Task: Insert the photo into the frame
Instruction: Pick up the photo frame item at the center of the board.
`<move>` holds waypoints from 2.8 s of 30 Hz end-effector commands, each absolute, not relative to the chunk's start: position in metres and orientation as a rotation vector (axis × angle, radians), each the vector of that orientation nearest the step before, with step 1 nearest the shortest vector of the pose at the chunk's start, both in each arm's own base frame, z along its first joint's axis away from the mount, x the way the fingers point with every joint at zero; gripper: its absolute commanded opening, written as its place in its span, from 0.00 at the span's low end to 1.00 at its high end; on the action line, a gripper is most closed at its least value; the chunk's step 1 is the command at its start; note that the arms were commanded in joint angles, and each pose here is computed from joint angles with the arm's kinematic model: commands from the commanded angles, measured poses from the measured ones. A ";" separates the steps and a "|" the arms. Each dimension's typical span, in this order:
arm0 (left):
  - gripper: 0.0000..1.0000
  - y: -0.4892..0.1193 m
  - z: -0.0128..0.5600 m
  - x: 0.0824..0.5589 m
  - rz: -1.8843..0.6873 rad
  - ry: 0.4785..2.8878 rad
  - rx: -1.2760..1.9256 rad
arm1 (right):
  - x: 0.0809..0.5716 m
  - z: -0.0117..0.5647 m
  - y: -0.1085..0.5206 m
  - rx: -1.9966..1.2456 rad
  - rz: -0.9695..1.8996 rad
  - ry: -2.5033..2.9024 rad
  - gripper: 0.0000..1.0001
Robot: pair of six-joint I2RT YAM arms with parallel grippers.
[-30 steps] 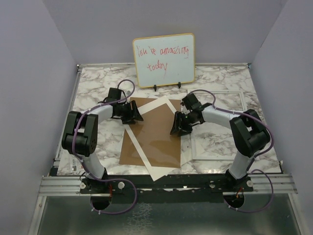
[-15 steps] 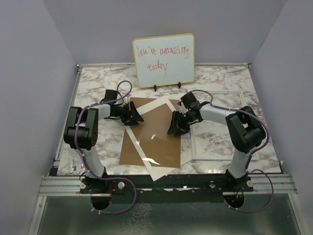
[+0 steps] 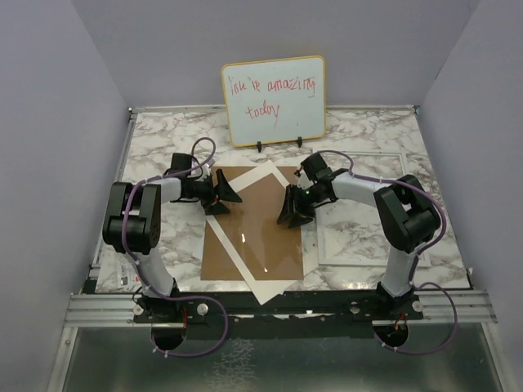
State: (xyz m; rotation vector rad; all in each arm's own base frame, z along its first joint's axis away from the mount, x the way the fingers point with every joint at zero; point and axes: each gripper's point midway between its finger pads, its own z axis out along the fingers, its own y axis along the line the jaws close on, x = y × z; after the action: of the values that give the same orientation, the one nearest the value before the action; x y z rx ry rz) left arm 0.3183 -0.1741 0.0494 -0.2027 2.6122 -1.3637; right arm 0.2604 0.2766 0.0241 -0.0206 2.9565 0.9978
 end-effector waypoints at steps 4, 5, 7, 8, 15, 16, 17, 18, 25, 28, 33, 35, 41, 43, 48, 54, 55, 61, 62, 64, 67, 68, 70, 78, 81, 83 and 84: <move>0.87 -0.155 0.011 0.267 -1.208 2.814 -0.360 | 0.246 -0.042 0.247 -0.070 0.707 3.061 0.53; 0.88 -0.154 0.012 0.266 -1.190 2.809 -0.355 | 0.245 -0.043 0.247 -0.071 0.707 3.062 0.53; 0.90 -0.148 0.017 0.270 -1.156 2.783 -0.350 | 0.244 -0.044 0.246 -0.073 0.701 3.065 0.53; 0.91 -0.145 0.019 0.271 -1.141 2.773 -0.359 | 0.243 -0.045 0.244 -0.073 0.691 3.070 0.53; 0.95 -0.124 0.038 0.291 -0.978 2.698 -0.366 | 0.238 -0.051 0.232 -0.096 0.613 3.079 0.53; 0.96 -0.125 0.039 0.291 -0.988 2.690 -0.374 | 0.237 -0.052 0.231 -0.099 0.605 3.081 0.53; 0.96 -0.129 0.039 0.290 -1.028 2.683 -0.383 | 0.236 -0.053 0.230 -0.102 0.600 3.083 0.53; 0.95 -0.131 0.037 0.289 -1.048 2.687 -0.397 | 0.236 -0.054 0.229 -0.106 0.598 3.081 0.53; 0.86 -0.134 0.015 0.269 -1.086 2.731 -0.506 | 0.236 -0.054 0.230 -0.124 0.611 3.076 0.53; 0.71 -0.137 0.011 0.260 -1.125 2.764 -0.544 | 0.235 -0.056 0.230 -0.131 0.612 3.080 0.53; 0.59 -0.134 0.001 0.242 -1.093 2.853 -0.534 | 0.233 -0.058 0.230 -0.139 0.621 3.087 0.53; 0.60 -0.135 0.002 0.239 -1.100 2.867 -0.514 | 0.233 -0.058 0.231 -0.143 0.624 3.086 0.53; 0.63 -0.144 0.017 0.244 -1.211 2.828 -0.462 | 0.232 -0.059 0.231 -0.155 0.637 3.091 0.53; 0.63 -0.149 0.027 0.251 -1.266 2.784 -0.447 | 0.231 -0.059 0.232 -0.159 0.647 3.092 0.53; 0.63 -0.158 0.044 0.255 -1.379 2.716 -0.424 | 0.231 -0.060 0.233 -0.162 0.657 3.090 0.53; 0.60 -0.168 0.070 0.267 -1.488 2.591 -0.386 | 0.232 -0.056 0.237 -0.170 0.693 3.070 0.53; 0.58 -0.168 0.073 0.269 -1.492 2.576 -0.381 | 0.232 -0.055 0.238 -0.172 0.700 3.066 0.53; 0.48 -0.171 0.078 0.273 -1.501 2.549 -0.356 | 0.237 -0.042 0.244 -0.193 0.755 3.008 0.53; 0.47 -0.172 0.075 0.272 -1.498 2.556 -0.356 | 0.238 -0.040 0.245 -0.196 0.770 2.998 0.53; 0.43 -0.175 0.068 0.270 -1.485 2.578 -0.356 | 0.239 -0.037 0.247 -0.200 0.786 2.986 0.53; 0.37 -0.179 0.060 0.268 -1.467 2.607 -0.338 | 0.240 -0.034 0.249 -0.208 0.801 2.971 0.53; 0.36 -0.181 0.058 0.268 -1.454 2.612 -0.324 | 0.241 -0.033 0.250 -0.213 0.806 2.965 0.53; 0.30 -0.184 0.053 0.268 -1.432 2.630 -0.307 | 0.242 -0.030 0.250 -0.215 0.813 2.952 0.53; 0.00 -0.162 0.079 0.284 -1.138 2.667 -0.225 | 0.262 0.009 0.238 -0.135 0.680 2.824 0.53; 0.00 -0.151 0.102 0.288 -1.025 2.653 -0.216 | 0.269 0.020 0.229 -0.063 0.595 2.798 0.53; 0.00 -0.140 0.114 0.290 -0.911 2.651 -0.220 | 0.274 0.027 0.223 -0.012 0.548 2.775 0.55; 0.00 -0.134 0.121 0.291 -0.869 2.646 -0.221 | 0.276 0.030 0.221 0.004 0.533 2.762 0.56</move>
State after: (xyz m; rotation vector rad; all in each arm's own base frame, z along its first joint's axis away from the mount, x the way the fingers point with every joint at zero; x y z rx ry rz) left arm 0.2857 -0.1673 0.0920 -0.2321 2.6560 -1.1627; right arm 0.2684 0.2534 0.0329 -0.1225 2.7643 0.7860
